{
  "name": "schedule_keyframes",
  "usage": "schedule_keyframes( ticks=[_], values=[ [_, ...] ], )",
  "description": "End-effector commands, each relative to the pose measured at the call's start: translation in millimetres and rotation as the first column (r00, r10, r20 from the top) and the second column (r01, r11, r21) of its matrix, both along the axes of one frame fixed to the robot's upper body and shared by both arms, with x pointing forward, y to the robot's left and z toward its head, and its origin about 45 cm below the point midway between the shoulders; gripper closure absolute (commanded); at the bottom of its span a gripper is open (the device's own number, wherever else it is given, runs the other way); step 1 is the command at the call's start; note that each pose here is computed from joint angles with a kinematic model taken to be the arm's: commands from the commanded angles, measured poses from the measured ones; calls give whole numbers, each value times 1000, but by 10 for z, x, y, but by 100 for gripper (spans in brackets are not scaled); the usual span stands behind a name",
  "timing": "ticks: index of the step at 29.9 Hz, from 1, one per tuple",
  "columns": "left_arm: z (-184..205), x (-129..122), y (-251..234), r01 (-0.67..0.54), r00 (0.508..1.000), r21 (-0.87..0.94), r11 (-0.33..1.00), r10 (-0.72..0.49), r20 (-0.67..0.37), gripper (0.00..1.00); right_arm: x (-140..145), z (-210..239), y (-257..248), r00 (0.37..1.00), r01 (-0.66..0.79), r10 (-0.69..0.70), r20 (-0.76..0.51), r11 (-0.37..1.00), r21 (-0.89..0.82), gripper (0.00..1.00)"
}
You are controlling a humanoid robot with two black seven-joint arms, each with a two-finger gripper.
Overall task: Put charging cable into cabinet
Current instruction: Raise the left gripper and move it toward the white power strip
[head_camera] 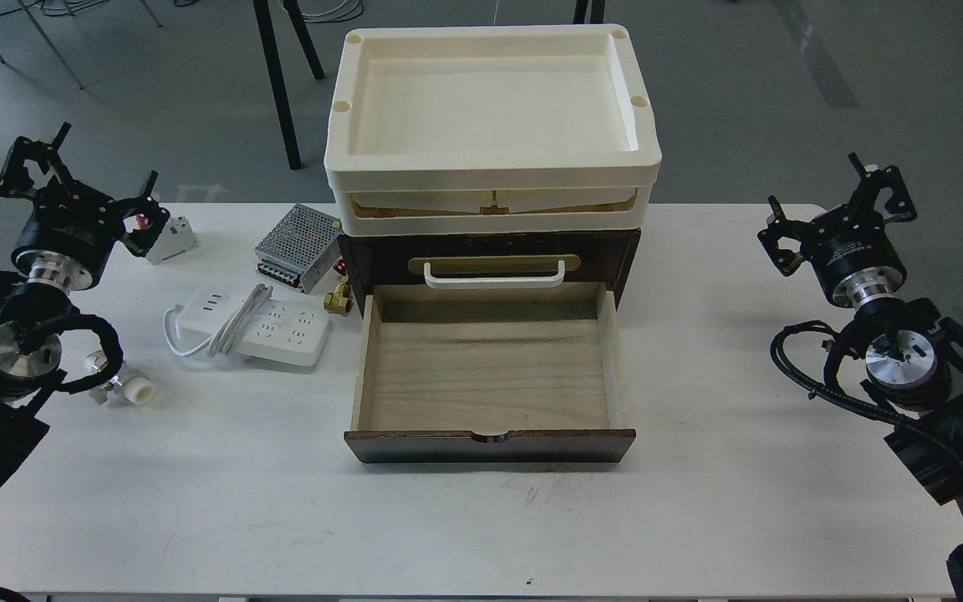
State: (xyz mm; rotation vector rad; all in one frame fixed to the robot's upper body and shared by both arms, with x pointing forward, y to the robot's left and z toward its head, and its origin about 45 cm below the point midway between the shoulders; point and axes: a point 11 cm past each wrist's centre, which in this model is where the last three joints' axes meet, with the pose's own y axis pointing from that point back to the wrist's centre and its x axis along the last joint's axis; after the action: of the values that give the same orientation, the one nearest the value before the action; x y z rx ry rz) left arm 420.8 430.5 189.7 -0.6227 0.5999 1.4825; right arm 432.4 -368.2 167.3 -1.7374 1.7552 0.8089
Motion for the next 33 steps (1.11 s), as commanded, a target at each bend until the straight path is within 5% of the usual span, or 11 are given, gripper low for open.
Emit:
schedule_keyframes(
  ticks=[1, 10, 17, 23, 28, 33],
  values=[
    [8, 8, -3, -1, 1000, 1, 1000, 1, 3, 0, 3, 2, -2, 1000, 1, -1, 0, 1000, -1, 0],
    [275, 37, 145, -23, 998, 11, 1000, 22, 67, 0, -3, -6, -8, 1000, 3, -3, -1, 1000, -2, 0],
    [1069, -30, 45, 181, 962, 377, 908, -243, 122, 1, 1, -2, -4, 1000, 1, -1, -1, 1000, -3, 0],
    [1645, -243, -104, 213, 880, 791, 574, -464, 100, 10, 1, -1, 2, 1000, -1, 1, -1, 1000, -4, 0],
    [1461, -346, -408, 234, 789, 958, 166, -608, -88, 11, -4, -8, 1, 1000, 0, 0, -2, 1000, -4, 0],
    [1014, -448, -548, 182, 750, 948, -262, -587, -306, 11, -4, -7, -1, 1000, 1, -1, -1, 1000, -4, 0]
  ],
)
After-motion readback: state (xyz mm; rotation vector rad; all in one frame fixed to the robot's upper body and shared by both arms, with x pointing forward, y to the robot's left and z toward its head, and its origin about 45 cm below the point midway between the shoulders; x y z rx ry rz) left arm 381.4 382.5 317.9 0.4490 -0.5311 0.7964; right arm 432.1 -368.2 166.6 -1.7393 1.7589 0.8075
